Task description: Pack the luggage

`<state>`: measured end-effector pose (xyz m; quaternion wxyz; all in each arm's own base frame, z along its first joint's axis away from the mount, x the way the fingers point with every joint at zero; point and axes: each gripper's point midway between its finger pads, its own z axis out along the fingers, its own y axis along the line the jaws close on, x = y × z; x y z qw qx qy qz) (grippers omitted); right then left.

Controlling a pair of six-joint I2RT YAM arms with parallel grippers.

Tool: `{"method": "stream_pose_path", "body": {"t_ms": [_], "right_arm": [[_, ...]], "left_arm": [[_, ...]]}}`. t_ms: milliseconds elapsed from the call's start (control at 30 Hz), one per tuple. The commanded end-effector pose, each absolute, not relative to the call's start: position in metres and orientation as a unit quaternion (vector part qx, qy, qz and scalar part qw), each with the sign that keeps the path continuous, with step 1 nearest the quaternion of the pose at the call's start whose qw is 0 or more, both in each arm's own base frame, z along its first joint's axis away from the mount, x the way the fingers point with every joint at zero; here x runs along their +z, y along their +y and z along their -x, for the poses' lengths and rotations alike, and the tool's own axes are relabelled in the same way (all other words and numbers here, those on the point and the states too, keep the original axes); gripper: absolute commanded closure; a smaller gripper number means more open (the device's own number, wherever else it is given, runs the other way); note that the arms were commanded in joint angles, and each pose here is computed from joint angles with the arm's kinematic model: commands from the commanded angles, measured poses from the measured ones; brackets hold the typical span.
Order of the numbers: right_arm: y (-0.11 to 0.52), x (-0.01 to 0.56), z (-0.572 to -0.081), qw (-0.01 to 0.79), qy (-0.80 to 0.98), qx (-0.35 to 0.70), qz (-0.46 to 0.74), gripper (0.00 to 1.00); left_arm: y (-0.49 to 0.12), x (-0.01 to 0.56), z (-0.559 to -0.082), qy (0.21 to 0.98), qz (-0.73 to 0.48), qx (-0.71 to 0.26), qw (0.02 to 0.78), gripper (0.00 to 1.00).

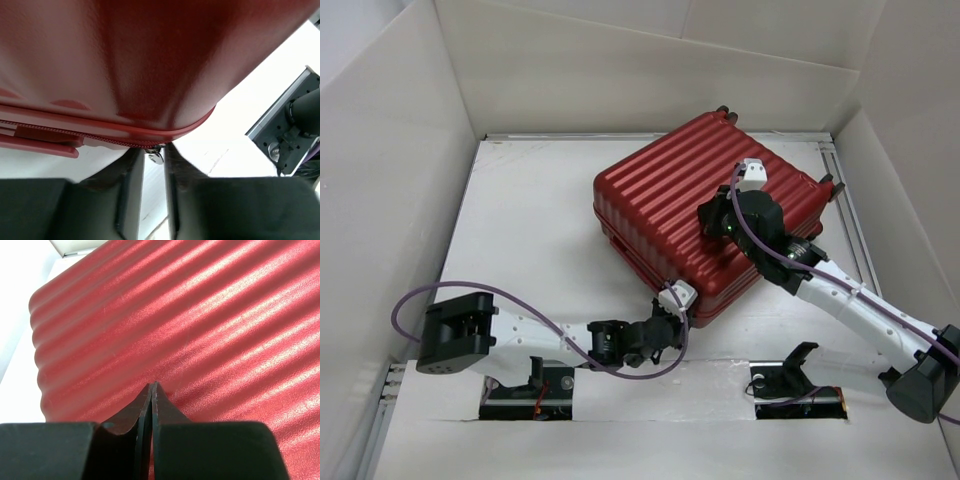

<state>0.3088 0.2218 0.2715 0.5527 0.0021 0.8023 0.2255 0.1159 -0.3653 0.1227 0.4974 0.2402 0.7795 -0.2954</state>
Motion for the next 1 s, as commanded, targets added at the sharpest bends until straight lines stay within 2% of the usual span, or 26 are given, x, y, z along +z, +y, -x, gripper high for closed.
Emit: {"method": "stream_pose_path", "body": {"t_ms": [0,33,100,233,300,667,867,900,967], "right_arm": [[0.220,0.250,-0.299,0.527,0.822,0.215,0.012,0.93],[0.221,0.250,-0.299,0.525,0.822,0.218,0.015,0.93],[0.218,0.250,-0.301,0.526,0.823,0.216,0.010,0.93],[0.206,0.234,-0.302,0.515,0.835,0.195,0.008,0.94],[0.199,0.226,-0.301,0.510,0.840,0.186,0.004,0.98],[0.156,0.184,-0.291,0.494,0.853,0.165,-0.022,0.99],[0.144,0.177,-0.288,0.491,0.856,0.159,-0.031,0.99],[0.143,0.175,-0.286,0.490,0.856,0.159,-0.031,0.99],[0.138,0.172,-0.285,0.487,0.858,0.156,-0.037,0.99]], "left_arm": [[-0.369,0.131,-0.129,0.775,-0.221,-0.289,0.517,0.86],[-0.368,0.131,-0.130,0.775,-0.218,-0.286,0.519,0.94],[-0.365,0.135,-0.136,0.774,-0.209,-0.272,0.532,1.00],[-0.347,0.131,-0.148,0.782,-0.190,-0.225,0.549,1.00],[-0.334,0.128,-0.153,0.787,-0.175,-0.219,0.550,1.00],[-0.259,0.146,-0.195,0.789,-0.070,-0.181,0.583,1.00],[-0.209,0.132,-0.227,0.806,-0.001,-0.092,0.585,1.00],[-0.193,0.142,-0.246,0.797,0.047,-0.105,0.593,1.00],[-0.186,0.135,-0.256,0.802,0.060,-0.141,0.577,1.00]]}}
